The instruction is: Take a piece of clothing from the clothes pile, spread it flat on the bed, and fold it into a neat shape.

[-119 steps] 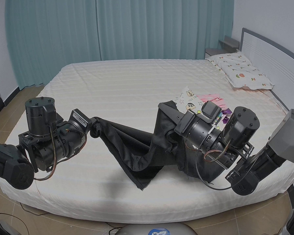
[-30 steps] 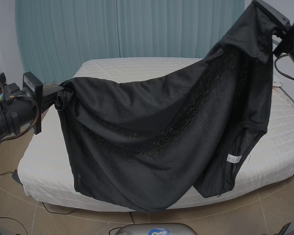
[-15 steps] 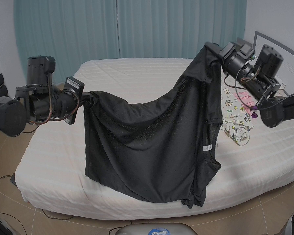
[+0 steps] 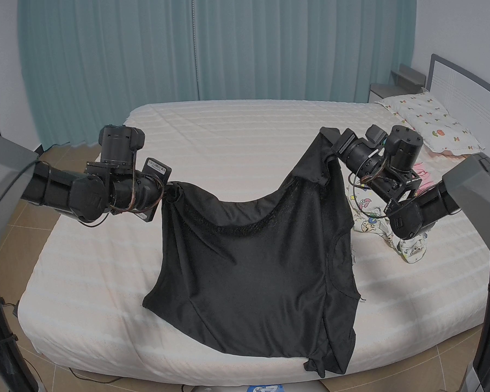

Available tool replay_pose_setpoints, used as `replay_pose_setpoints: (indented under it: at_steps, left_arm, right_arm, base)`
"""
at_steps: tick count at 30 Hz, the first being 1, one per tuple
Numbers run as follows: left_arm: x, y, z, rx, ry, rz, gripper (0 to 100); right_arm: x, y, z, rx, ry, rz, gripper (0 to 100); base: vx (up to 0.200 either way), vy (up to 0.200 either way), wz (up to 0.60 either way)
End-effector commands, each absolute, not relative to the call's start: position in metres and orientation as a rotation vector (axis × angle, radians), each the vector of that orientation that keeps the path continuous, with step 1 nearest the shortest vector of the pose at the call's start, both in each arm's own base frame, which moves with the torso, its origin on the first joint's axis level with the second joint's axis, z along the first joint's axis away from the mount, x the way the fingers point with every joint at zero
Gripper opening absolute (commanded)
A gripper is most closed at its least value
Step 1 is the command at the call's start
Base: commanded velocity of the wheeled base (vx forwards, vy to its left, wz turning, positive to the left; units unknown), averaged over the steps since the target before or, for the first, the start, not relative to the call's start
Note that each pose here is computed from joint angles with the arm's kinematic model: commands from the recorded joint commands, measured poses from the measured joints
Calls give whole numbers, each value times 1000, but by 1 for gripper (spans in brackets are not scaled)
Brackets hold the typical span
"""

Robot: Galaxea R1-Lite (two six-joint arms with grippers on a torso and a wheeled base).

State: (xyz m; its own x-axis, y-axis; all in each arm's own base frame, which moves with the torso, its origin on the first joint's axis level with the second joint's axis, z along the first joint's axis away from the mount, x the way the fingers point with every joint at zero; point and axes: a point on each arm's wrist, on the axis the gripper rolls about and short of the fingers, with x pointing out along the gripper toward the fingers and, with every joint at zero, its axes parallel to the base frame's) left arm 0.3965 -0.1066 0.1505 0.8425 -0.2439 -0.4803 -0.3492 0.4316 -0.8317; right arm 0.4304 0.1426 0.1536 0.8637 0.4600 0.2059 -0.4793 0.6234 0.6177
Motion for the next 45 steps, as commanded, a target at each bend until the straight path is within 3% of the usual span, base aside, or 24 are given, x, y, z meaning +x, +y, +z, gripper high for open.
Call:
replay_pose_setpoints:
  at_steps: [1, 2, 3, 4, 8, 11, 15, 20, 27, 28, 31, 36, 40, 45]
  left_arm:
    - [418, -101, 120, -1140, 629, 127, 0]
    - [421, -99, 118, -1142, 628, 132, 0]
    - [423, -98, 116, -1143, 628, 136, 100]
    - [428, -96, 111, -1143, 627, 147, 100]
    - [443, -92, 94, -1149, 625, 181, 100]
    - [456, -83, 80, -1182, 621, 223, 100]
    - [461, -71, 73, -1175, 608, 246, 100]
    - [461, -63, 74, -1179, 606, 267, 100]
    - [436, -58, 83, -1165, 656, 257, 100]
    - [420, -58, 84, -1118, 718, 210, 100]
    - [397, -57, 89, -1072, 765, 170, 100]
    - [365, -55, 98, -1088, 834, 92, 100]
    - [338, -52, 99, -1101, 901, 60, 100]
    - [313, -51, 95, -1114, 949, 28, 100]
  right_arm:
    - [448, 148, 122, 706, 16, 515, 0]
    - [449, 149, 120, 706, 19, 513, 0]
    - [450, 150, 118, 706, 22, 514, 0]
    - [454, 151, 112, 706, 33, 510, 100]
    - [466, 161, 96, 707, 50, 506, 100]
    - [484, 167, 70, 710, 78, 409, 100]
    - [501, 167, 70, 721, 8, 279, 100]
    - [498, 164, 28, 663, 195, 200, 100]
    - [488, 159, 9, 594, 253, 187, 100]
    - [484, 154, 0, 545, 297, 176, 100]
    - [485, 135, 30, 575, 269, 217, 100]
    - [461, 121, 48, 602, 359, 304, 100]
    - [451, 109, 59, 605, 332, 294, 100]
    - [433, 88, 48, 605, 401, 235, 100]
  base:
    - [0, 0, 0]
    - [0, 0, 0]
    - [0, 0, 0]
    - [0, 0, 0]
    - [0, 0, 0]
    - [0, 0, 0]
    - [0, 0, 0]
    - [0, 0, 0]
    - [0, 0, 0]
    - [0, 0, 0]
    - [0, 0, 0]
    - [0, 0, 0]
    - [0, 0, 0]
    - [0, 0, 0]
